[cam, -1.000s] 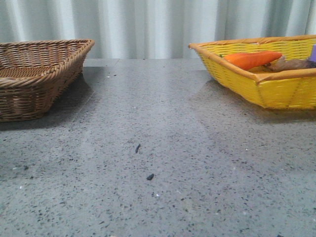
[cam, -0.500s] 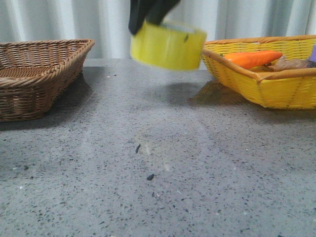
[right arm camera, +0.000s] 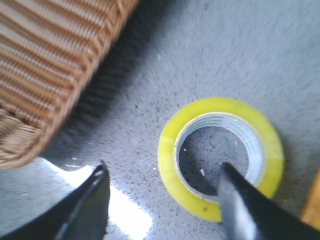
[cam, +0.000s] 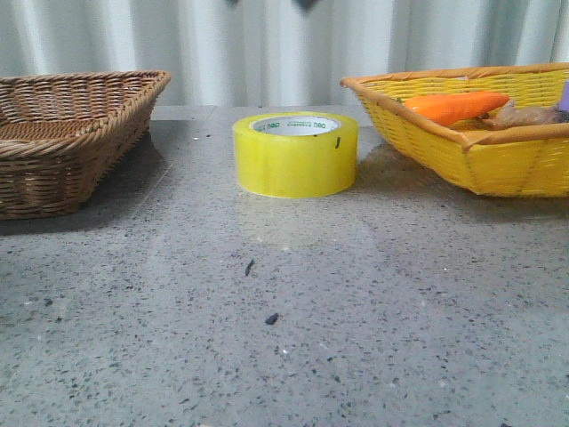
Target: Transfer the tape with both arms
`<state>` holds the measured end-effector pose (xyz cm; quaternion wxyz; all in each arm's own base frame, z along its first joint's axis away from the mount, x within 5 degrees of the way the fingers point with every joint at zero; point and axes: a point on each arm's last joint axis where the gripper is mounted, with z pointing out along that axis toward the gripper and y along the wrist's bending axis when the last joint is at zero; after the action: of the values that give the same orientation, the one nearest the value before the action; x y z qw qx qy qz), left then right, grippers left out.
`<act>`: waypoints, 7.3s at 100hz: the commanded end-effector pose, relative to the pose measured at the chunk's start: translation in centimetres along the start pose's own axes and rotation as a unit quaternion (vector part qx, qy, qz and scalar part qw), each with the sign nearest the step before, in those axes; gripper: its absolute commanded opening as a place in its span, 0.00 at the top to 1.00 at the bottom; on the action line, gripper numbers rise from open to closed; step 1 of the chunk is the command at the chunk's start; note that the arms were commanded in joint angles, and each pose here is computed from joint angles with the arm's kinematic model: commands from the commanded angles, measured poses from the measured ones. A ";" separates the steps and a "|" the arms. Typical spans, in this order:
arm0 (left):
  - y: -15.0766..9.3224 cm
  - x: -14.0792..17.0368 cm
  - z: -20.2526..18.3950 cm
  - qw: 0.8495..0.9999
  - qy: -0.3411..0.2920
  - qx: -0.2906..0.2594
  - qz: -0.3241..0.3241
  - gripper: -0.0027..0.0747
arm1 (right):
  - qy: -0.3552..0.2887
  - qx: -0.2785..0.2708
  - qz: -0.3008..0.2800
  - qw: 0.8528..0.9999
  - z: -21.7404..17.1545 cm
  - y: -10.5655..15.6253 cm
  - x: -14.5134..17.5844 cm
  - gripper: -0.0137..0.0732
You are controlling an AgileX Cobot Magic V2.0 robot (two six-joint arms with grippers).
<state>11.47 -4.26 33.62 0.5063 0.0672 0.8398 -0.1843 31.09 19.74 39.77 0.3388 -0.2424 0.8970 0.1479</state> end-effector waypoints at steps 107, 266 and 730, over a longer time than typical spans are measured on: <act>-12.1 -11.3 22.5 0.959 0.196 0.165 0.124 0.46 | -0.394 0.003 -0.049 0.918 -24.7 0.8 21.9 0.91; -11.6 -23.5 15.4 0.980 0.026 0.103 0.167 0.99 | -0.407 0.005 -0.050 0.912 -24.9 0.8 21.8 0.91; 4.4 15.8 -0.1 0.981 -0.152 -0.078 0.091 0.99 | -0.471 0.054 -0.085 0.876 -20.6 -0.5 29.5 0.91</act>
<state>5.21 -1.36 18.32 0.6153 0.0829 0.7804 -0.0740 1.18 0.71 33.24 0.7113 -0.2077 0.6498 0.1695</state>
